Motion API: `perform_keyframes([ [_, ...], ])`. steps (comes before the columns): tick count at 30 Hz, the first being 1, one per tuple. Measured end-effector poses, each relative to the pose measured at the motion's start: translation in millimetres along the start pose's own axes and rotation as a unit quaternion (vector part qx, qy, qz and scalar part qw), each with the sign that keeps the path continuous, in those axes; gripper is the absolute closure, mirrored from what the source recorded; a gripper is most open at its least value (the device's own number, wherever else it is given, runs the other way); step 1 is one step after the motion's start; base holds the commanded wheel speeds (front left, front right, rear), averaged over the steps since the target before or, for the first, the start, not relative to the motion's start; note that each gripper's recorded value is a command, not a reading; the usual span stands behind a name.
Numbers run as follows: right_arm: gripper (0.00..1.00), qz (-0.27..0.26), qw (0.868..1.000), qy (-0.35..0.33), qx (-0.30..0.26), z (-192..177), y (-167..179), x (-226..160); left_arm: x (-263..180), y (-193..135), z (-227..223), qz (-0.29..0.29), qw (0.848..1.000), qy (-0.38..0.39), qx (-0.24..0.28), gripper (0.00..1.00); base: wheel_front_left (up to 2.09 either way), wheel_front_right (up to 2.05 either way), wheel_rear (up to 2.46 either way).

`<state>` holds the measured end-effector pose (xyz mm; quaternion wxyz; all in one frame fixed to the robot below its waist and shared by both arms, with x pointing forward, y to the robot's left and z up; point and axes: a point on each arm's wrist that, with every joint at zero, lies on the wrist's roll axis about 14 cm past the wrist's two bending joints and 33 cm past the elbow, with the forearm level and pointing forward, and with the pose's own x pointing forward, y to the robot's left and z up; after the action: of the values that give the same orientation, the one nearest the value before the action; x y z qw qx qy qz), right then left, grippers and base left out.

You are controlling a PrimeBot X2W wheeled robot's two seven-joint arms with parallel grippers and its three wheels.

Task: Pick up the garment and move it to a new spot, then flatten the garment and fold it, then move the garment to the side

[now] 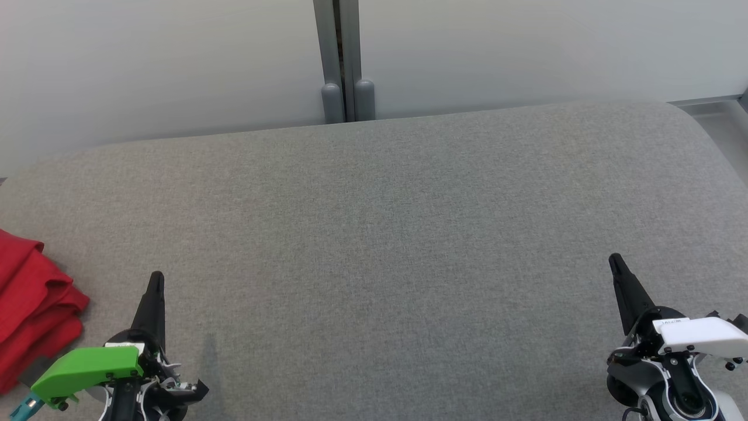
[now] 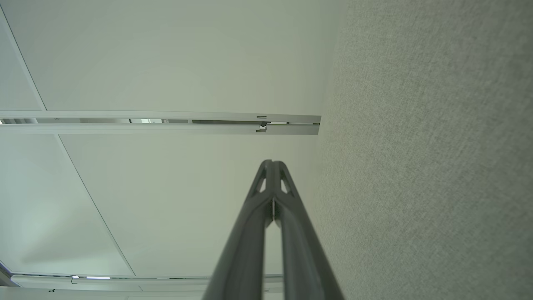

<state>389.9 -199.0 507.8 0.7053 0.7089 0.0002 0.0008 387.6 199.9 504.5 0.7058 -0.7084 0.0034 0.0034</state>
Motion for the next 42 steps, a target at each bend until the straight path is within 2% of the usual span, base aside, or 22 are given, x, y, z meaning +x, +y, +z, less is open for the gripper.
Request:
perform_keyframes([
  [42,1.00,0.000,1.000,0.000,0.000,0.0,0.0,0.0,0.0,-0.1,0.0,0.000,1.000,0.000,0.000,1.00,0.00,0.00,0.00],
])
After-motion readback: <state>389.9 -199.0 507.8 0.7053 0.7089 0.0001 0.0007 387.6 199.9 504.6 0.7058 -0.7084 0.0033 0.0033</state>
